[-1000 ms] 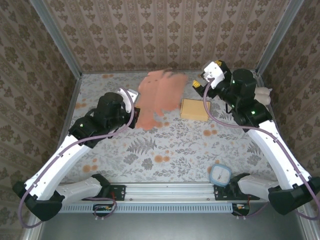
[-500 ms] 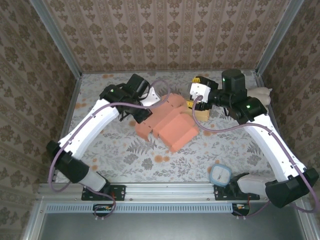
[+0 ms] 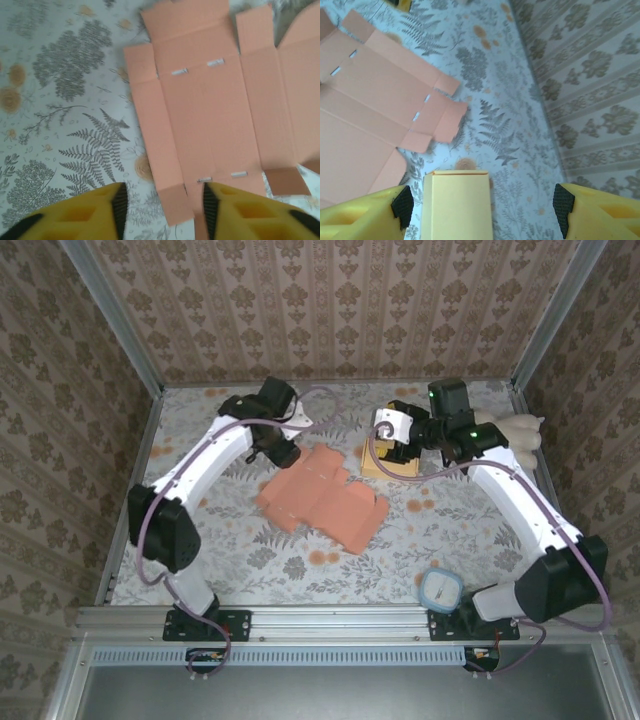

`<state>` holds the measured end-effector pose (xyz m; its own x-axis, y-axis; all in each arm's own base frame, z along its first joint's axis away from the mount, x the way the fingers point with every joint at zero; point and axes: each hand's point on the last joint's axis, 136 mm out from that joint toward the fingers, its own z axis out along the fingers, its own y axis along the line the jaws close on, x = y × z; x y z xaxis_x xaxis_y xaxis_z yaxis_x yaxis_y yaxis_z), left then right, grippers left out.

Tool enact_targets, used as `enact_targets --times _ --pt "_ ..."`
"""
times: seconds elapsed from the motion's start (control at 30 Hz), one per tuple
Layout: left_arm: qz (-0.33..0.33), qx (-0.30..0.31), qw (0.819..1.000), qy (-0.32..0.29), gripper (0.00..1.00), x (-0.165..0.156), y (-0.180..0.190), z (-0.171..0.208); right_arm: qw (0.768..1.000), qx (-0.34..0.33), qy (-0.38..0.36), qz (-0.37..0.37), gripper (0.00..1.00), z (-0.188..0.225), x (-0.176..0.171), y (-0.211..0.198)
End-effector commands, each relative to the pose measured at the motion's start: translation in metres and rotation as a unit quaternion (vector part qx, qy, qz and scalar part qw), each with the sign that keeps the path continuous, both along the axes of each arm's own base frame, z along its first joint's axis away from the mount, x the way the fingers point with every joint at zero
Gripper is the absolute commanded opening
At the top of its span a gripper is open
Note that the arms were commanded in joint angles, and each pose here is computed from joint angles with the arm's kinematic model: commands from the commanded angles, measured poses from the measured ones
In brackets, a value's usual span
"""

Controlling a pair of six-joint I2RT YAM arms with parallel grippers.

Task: Fold the paper box

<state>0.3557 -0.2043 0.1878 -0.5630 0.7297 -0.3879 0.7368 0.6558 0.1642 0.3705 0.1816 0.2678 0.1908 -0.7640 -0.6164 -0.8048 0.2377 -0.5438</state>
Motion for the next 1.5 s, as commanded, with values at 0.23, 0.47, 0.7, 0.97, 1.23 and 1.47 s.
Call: enact_targets --times 0.23,0.47,0.7,0.97,1.23,1.47 --pt "0.504 -0.374 0.778 -0.015 0.85 -0.019 0.106 -0.018 0.994 -0.071 0.032 0.078 0.76 -0.05 0.005 0.024" --pt "0.573 -0.446 0.686 -0.037 1.0 -0.086 0.093 -0.027 0.99 -0.097 0.043 0.092 0.75 -0.073 0.015 0.043" --pt "0.64 -0.412 0.648 0.014 0.9 -0.115 0.074 -0.063 0.986 -0.114 0.062 0.101 0.74 -0.097 0.016 0.052" --pt "0.672 -0.316 0.667 0.061 0.77 -0.11 0.05 -0.086 0.983 -0.128 0.081 0.103 0.73 -0.113 0.014 0.051" --pt "0.666 -0.309 0.675 0.075 0.58 -0.099 0.035 -0.111 0.981 -0.12 0.089 0.122 0.73 -0.116 0.008 0.057" --pt "0.669 -0.299 0.676 0.08 0.5 -0.1 0.034 -0.124 0.98 -0.127 0.093 0.124 0.73 -0.12 0.007 0.057"
